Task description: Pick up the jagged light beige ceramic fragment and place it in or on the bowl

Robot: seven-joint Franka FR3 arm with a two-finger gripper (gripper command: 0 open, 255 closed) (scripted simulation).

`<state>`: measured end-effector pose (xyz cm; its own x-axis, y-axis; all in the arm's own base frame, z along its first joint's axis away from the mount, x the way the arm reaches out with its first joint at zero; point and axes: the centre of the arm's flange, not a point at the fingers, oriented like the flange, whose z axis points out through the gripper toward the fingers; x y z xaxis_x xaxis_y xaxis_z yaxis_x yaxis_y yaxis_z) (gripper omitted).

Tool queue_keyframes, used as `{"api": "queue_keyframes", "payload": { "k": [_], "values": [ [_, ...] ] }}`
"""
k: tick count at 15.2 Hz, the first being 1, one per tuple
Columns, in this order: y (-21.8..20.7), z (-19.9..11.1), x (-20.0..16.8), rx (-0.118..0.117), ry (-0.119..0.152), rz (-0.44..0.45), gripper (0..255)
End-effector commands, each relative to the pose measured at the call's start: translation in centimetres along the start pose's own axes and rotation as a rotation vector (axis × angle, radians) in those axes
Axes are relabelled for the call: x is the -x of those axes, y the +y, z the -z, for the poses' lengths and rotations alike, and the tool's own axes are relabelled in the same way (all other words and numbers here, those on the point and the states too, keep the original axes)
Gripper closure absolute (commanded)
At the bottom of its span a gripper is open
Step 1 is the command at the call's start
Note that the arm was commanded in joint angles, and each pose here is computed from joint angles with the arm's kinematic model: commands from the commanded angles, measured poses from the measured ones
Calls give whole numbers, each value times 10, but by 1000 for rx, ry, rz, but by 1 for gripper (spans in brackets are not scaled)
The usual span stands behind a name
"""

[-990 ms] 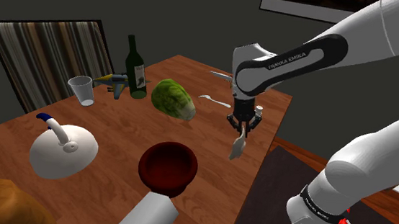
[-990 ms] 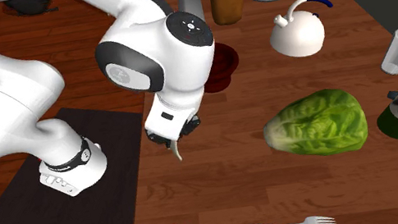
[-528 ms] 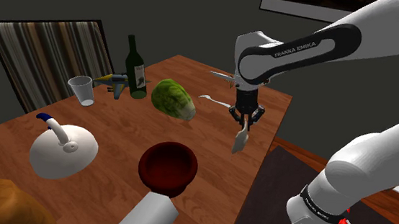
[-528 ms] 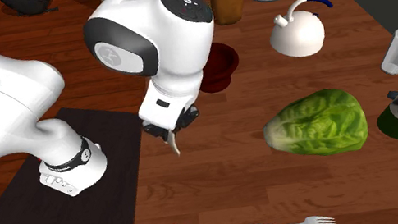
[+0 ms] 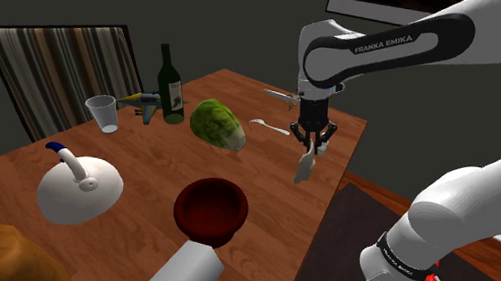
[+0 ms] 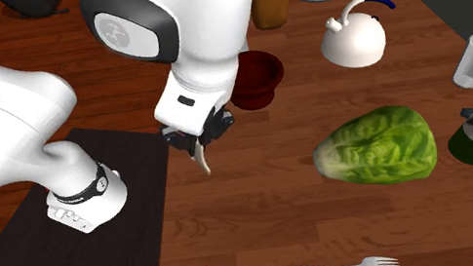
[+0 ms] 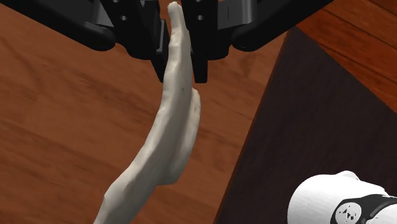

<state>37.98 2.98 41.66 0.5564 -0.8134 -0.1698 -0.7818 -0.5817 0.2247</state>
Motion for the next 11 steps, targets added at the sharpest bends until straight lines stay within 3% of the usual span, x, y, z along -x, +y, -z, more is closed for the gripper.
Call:
{"api": "queue_keyframes", "payload": {
  "k": [1, 11],
  "values": [
    [3, 10, 3, 0, 0, 0, 255],
    [3, 53, 19, 0, 0, 0, 255]
  ]
}}
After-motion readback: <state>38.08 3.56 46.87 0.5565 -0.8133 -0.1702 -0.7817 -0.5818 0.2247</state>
